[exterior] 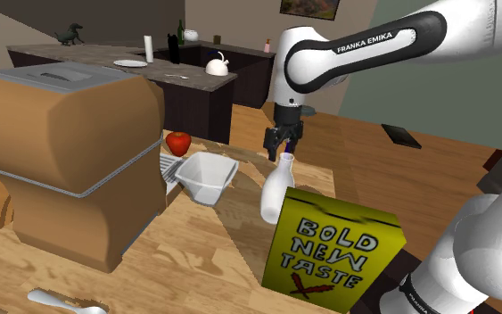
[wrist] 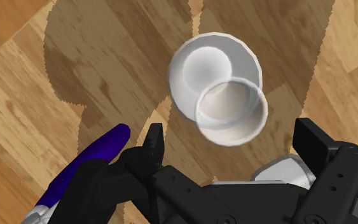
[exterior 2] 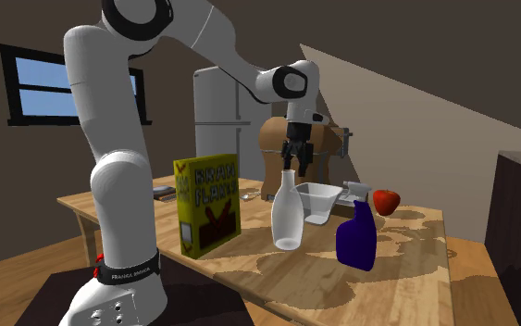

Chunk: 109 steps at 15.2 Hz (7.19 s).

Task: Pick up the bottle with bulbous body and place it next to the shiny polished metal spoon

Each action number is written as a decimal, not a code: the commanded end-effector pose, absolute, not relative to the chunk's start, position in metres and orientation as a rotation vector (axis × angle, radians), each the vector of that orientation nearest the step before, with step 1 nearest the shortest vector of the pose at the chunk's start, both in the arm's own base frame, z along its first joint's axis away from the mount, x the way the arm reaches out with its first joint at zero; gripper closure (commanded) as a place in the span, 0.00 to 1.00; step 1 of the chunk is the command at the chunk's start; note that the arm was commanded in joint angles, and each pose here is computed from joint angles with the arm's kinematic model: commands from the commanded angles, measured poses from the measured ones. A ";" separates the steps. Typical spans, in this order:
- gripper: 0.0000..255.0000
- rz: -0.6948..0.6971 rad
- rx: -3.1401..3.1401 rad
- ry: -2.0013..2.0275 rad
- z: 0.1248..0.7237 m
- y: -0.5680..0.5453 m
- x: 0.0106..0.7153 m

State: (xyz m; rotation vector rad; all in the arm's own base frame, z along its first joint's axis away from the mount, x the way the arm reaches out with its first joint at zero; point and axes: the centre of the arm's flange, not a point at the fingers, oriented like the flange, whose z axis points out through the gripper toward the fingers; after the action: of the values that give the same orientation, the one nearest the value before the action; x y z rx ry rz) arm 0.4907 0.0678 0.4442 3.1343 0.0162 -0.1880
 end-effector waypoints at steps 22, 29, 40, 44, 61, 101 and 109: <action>1.00 -0.187 3.134 0.017 0.421 0.068 0.489; 1.00 -0.187 3.134 0.017 0.458 0.068 0.489; 1.00 -0.187 3.134 0.017 0.516 0.068 0.489; 1.00 -0.187 3.134 0.017 0.537 0.068 0.489; 1.00 -0.187 3.134 0.017 0.627 0.068 0.489; 1.00 -0.187 3.134 0.017 0.629 0.260 0.478; 1.00 -0.187 3.134 0.017 0.575 0.350 0.472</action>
State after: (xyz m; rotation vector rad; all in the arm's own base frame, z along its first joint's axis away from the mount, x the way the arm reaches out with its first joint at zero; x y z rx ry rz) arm 0.4727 0.3373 0.5806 3.1328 0.0179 -0.1881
